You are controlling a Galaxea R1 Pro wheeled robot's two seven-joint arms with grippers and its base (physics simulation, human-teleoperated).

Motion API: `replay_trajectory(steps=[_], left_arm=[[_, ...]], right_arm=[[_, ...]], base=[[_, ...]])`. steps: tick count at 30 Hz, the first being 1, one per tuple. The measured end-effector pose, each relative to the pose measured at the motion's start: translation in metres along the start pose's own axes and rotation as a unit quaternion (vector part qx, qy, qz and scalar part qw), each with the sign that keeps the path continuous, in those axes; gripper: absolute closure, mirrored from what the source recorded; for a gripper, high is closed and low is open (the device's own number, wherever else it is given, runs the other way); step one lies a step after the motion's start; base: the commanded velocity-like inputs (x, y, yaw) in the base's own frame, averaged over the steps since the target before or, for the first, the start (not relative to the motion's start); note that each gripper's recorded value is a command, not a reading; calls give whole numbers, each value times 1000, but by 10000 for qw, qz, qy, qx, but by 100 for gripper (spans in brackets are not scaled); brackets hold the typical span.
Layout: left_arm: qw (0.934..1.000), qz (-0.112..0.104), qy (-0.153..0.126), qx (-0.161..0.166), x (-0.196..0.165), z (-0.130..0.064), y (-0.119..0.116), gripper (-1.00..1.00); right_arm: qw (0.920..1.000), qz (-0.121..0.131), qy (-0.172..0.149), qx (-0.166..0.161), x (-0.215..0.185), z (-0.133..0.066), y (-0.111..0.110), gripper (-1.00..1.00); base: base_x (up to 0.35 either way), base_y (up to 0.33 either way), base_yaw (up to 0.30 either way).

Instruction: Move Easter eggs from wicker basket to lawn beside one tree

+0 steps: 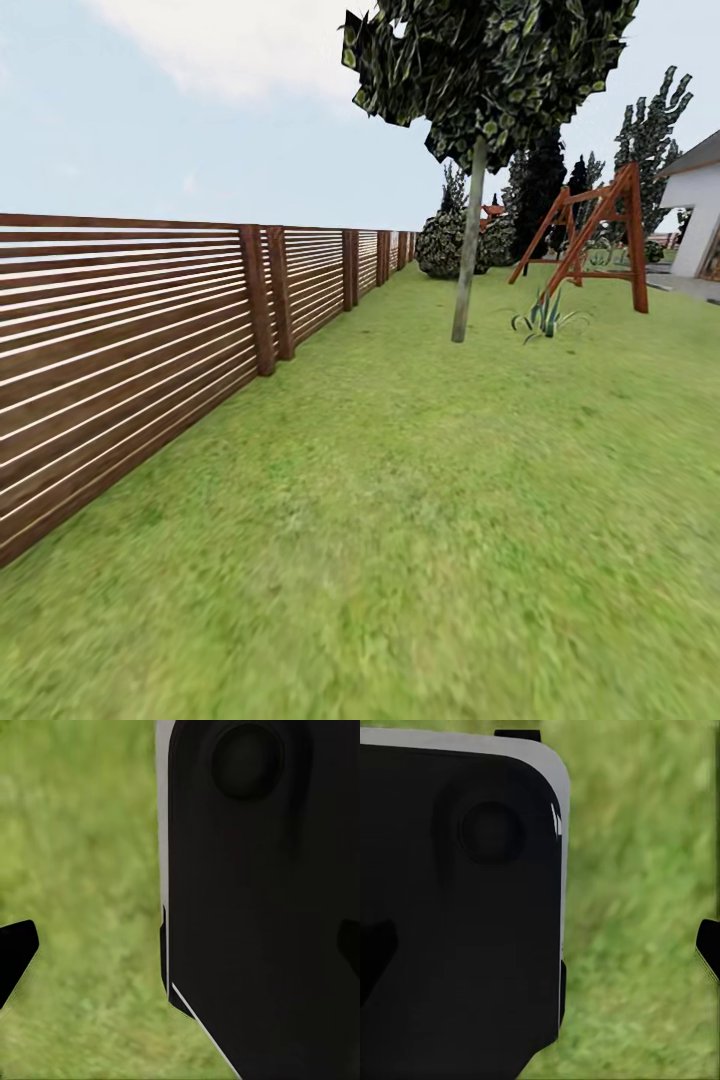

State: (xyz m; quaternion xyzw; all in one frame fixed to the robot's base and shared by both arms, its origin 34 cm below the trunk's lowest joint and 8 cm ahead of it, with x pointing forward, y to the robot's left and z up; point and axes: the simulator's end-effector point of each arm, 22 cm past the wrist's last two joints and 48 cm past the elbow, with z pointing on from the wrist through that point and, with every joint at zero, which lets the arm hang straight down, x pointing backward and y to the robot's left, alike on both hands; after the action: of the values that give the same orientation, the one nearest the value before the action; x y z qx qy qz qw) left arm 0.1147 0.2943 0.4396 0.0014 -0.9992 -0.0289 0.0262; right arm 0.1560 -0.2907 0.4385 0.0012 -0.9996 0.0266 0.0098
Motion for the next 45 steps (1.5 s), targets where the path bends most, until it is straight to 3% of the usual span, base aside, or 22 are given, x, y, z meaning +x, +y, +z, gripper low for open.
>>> replay_trajectory(steps=[45], left_arm=[[10000, 0, 0, 0, 0, 0, 0, -100]], right_arm=[[10000, -17, 13, 0, 1, 0, 0, -100]], base=[[330, 0, -26]])
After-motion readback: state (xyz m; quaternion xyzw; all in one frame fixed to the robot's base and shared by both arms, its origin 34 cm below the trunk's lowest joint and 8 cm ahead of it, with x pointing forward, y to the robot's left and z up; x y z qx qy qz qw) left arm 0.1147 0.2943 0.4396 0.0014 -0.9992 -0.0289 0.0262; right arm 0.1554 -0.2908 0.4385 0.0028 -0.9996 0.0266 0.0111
